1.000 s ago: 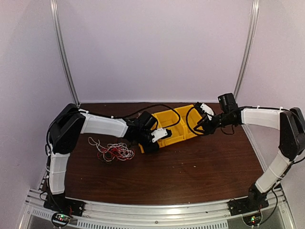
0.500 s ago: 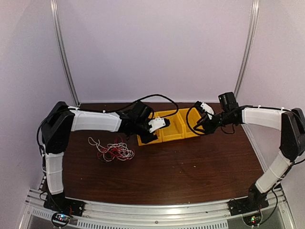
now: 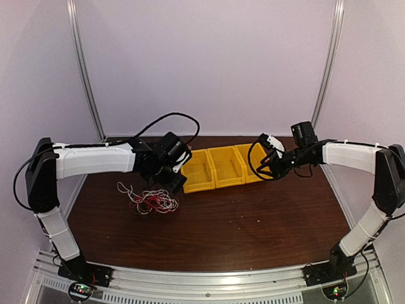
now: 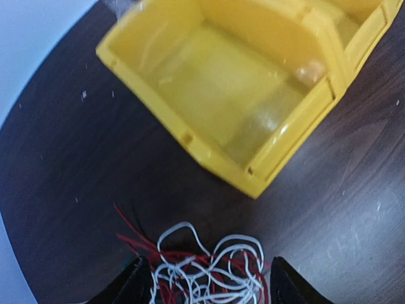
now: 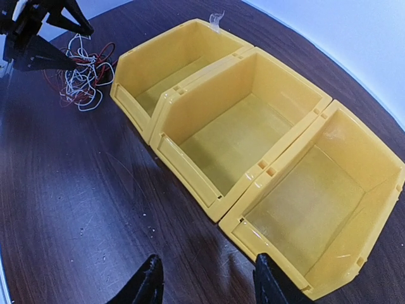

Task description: Untangle the cables

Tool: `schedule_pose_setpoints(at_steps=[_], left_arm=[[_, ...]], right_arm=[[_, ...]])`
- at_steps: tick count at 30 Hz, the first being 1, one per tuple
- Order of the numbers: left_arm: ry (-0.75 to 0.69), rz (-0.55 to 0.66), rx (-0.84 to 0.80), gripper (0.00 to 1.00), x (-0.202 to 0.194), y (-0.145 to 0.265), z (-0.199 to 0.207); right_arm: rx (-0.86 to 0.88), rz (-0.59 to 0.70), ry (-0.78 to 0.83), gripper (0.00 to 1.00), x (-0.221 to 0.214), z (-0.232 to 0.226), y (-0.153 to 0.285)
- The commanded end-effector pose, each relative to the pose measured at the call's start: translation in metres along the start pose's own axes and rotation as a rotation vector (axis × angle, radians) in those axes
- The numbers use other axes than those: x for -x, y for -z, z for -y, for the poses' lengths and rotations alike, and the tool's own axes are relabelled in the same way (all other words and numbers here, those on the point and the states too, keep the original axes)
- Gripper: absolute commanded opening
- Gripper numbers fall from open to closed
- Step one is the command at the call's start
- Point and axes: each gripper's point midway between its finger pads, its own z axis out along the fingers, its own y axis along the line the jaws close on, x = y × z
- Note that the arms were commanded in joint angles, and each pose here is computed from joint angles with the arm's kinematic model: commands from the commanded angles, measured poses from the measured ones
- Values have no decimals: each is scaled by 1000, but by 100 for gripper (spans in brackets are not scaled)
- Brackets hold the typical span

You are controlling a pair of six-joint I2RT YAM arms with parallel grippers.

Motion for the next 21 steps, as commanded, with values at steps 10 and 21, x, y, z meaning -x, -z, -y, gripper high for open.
schedule_pose_setpoints(at_steps=[10,21], left_arm=[[455,-88,-121,71,-91,23,-75],[501,-23,-224,62,-99,-18,-84]], right_arm=[[208,-27,239,50,38,-113,-54],[367,-48,375,50,80,-227,-152]])
